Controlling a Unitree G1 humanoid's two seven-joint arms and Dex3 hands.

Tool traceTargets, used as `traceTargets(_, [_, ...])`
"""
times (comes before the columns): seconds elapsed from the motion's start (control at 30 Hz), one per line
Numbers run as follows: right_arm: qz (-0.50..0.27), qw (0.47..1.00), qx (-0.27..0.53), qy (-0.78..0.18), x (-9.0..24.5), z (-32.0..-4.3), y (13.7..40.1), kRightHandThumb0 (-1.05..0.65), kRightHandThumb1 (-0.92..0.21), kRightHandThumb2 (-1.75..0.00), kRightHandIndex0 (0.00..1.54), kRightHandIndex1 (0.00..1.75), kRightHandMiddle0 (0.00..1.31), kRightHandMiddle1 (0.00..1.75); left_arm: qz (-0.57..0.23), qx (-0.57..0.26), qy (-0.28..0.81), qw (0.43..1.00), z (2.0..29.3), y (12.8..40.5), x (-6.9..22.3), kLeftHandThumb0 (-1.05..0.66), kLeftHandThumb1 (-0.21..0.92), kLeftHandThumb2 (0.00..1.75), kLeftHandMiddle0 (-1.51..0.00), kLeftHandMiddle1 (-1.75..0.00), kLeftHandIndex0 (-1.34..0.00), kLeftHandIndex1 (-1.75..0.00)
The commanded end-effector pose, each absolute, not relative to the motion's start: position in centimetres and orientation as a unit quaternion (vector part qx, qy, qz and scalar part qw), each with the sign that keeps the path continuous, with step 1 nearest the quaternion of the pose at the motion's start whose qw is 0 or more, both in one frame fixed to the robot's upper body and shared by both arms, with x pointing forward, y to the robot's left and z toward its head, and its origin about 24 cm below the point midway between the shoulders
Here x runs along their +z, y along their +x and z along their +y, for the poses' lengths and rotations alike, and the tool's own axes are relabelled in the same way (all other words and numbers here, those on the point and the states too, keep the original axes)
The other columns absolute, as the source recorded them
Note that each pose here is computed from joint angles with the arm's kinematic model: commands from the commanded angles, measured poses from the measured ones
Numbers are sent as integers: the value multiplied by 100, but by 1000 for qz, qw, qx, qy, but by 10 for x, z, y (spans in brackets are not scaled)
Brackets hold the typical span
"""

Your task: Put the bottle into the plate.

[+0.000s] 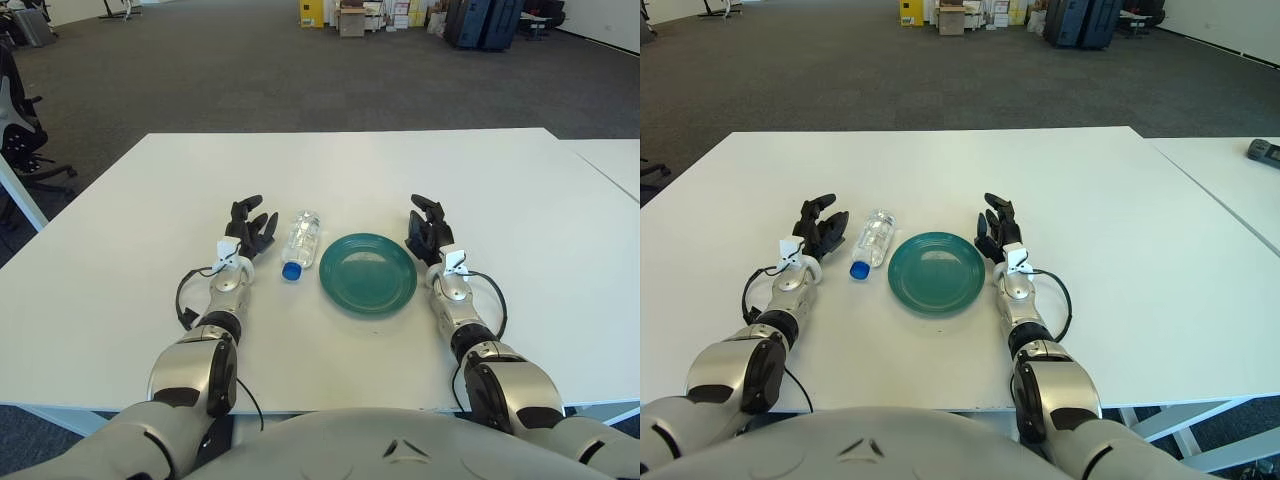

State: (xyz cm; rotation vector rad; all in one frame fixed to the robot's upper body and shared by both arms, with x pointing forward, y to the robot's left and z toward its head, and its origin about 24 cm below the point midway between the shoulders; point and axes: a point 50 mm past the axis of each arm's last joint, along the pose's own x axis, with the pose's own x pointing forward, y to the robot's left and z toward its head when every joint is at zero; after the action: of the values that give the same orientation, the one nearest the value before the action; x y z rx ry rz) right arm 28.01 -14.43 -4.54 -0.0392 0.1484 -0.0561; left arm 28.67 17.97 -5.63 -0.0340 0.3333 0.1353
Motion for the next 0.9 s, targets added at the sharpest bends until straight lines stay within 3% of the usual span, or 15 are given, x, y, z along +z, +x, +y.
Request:
traceTargets(0.0, [170,984,-40,-15,-81,-148,249,-69,-92,-76,31,1,0,78,203,78,-19,976,181,280,-66,-66,67,55,-37,-58,-5,-113])
traceTargets(0.5, [166,985,-41,-13,-80,-147,249,-71,-92,-75,32,1,0,81,175,78,7,982,181,292,-53,-66,63,57,-35,-59,-5,-112])
traceTargets(0.87, [165,985,-42,-12,-79,-147,249,-71,-92,-76,32,1,0,80,150,68,35,986,187,300,-42,-70,71,53,-35,-63,-5,-114])
